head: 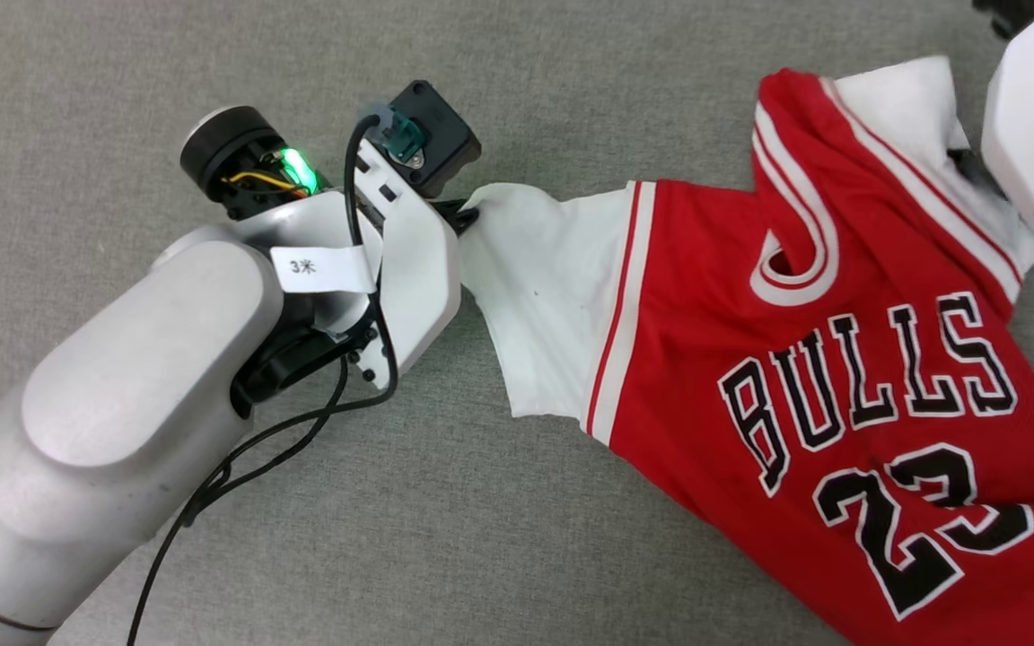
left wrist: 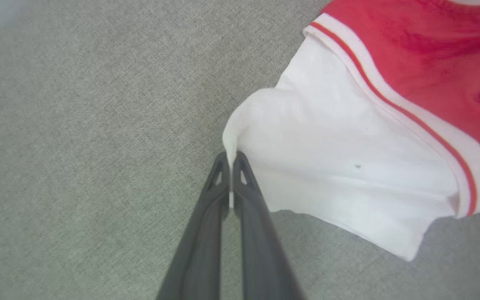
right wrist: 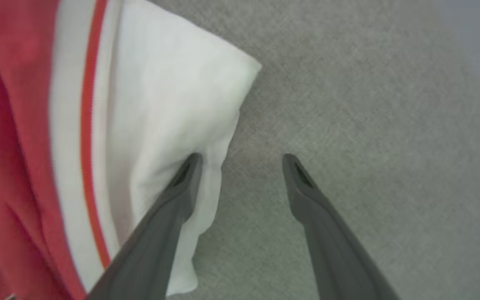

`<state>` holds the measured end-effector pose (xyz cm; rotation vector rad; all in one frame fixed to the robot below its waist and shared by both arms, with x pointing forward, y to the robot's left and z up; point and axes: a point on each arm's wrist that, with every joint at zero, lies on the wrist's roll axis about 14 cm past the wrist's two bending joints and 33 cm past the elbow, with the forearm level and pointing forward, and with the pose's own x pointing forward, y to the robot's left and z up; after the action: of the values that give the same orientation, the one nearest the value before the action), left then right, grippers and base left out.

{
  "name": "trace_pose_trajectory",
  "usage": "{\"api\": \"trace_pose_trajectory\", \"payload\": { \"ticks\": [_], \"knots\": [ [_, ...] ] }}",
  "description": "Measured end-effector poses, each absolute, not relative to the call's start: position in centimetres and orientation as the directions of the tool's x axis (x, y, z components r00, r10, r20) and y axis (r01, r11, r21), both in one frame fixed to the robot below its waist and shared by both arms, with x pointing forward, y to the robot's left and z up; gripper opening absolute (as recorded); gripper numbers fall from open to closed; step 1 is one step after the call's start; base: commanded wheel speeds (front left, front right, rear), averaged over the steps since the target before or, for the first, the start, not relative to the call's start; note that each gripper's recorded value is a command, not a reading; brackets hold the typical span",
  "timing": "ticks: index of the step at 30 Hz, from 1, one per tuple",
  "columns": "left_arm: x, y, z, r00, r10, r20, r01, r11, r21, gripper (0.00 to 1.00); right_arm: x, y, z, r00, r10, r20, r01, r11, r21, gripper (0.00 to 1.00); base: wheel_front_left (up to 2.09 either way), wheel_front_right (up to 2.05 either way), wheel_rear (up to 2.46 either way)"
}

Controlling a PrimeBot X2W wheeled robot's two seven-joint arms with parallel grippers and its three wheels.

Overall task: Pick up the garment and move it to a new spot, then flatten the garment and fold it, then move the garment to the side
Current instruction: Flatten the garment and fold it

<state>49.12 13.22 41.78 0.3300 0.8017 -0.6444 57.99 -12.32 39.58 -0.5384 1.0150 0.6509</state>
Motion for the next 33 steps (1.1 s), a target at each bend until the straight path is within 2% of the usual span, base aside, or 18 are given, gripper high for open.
{"api": "trace_pose_trajectory", "payload": {
  "ticks": [3,8,9,10,13,19,25,33],
  "knots": [
    [49.3,13.3,40.9,0.515,-0.406,-0.755,0.642,0.766,0.026,0.0,57.2,-11.8,36.5,0.304,0.246,-0.92,-0.731,0.68,-0.06,1.0,0.0,0.0,0.0],
    [49.3,13.5,40.4,0.513,-0.401,-0.759,0.639,0.769,0.026,0.0,56.9,-11.8,35.6,0.292,0.25,-0.923,-0.736,0.675,-0.05,1.0,0.0,0.0,0.0],
    [49.3,13.6,40.4,0.515,-0.401,-0.758,0.638,0.77,0.027,0.0,56.9,-11.8,35.7,0.303,0.256,-0.918,-0.737,0.674,-0.055,0.09,0.0,0.0,0.0],
    [49.3,13.6,40.4,0.516,-0.401,-0.757,0.638,0.769,0.028,0.0,56.9,-11.9,35.7,0.308,0.259,-0.915,-0.736,0.675,-0.057,0.0,0.0,0.0,0.0],
    [49.3,13.6,41.0,0.529,-0.403,-0.747,0.63,0.776,0.027,0.0,56.8,-11.5,36.3,0.338,0.282,-0.898,-0.742,0.667,-0.07,0.0,0.0,0.0,0.0],
    [49.3,13.8,44.1,0.603,-0.423,-0.677,0.612,0.789,0.052,0.0,57.5,-11.6,40.7,0.476,0.359,-0.803,-0.71,0.695,-0.11,0.0,0.0,0.0,0.0],
    [49.6,14.0,50.4,0.726,-0.442,-0.526,0.578,0.807,0.119,0.0,56.4,-12.7,47.4,0.599,0.419,-0.683,-0.683,0.712,-0.162,0.0,0.0,0.0,0.0],
    [49.6,14.0,59.3,0.841,-0.451,-0.299,0.522,0.823,0.224,0.0,54.8,-14.8,57.8,0.761,0.47,-0.447,-0.62,0.729,-0.288,0.0,0.0,0.0,0.0]
  ]
}}
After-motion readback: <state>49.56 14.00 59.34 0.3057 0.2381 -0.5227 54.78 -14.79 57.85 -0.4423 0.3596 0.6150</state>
